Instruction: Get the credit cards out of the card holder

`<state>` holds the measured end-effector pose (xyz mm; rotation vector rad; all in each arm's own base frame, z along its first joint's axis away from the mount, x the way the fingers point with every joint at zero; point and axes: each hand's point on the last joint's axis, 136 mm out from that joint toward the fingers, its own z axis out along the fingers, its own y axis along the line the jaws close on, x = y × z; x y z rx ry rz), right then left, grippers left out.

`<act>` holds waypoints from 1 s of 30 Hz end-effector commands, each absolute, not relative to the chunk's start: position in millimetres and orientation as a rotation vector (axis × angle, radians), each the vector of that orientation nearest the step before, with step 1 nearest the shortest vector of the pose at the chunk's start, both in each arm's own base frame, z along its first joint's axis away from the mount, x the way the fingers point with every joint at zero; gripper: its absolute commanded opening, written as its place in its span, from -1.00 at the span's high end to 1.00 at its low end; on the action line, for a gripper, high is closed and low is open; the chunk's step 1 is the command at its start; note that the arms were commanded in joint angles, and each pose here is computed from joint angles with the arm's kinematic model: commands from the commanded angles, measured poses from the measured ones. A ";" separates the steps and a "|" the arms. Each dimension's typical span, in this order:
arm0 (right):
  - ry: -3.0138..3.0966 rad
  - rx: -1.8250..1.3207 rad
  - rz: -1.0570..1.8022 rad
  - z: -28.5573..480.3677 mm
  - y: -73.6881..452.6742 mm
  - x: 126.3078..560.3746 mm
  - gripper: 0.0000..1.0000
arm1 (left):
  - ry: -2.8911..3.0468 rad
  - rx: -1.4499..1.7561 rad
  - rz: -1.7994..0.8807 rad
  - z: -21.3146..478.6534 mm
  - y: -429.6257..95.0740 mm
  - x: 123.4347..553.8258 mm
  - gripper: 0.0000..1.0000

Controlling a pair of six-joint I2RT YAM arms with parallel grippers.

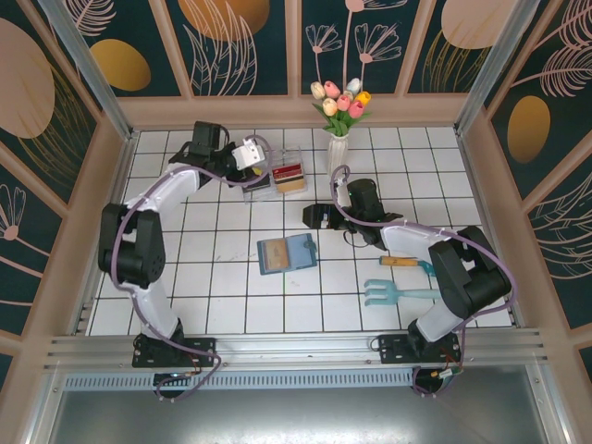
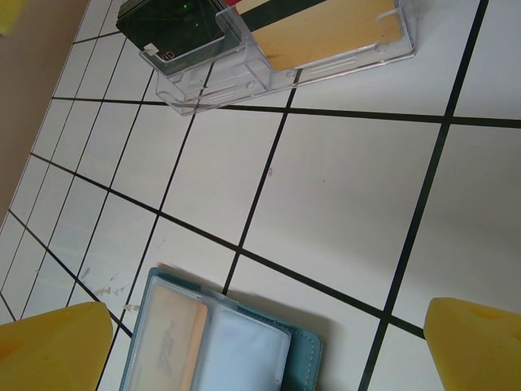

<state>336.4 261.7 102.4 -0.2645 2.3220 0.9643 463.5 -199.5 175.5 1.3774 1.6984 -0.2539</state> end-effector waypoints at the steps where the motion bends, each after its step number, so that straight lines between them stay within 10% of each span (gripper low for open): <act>1: 2.270 -0.268 0.976 119.4 263.5 336.6 -0.98 | 1.592 1.141 -0.225 243.6 -194.3 461.9 0.14; 10: 2.306 -0.299 0.769 139.9 273.1 326.8 -0.93 | 1.681 0.504 -0.266 293.7 -141.7 429.3 -0.25; 23: 2.474 -0.422 0.427 114.3 308.4 247.9 -0.91 | 1.878 -0.141 -0.155 230.7 -55.0 375.4 -0.95; 30: 2.591 -0.359 0.428 87.7 333.0 214.7 -0.91 | 1.969 -0.550 -0.156 194.8 -21.2 341.9 -0.97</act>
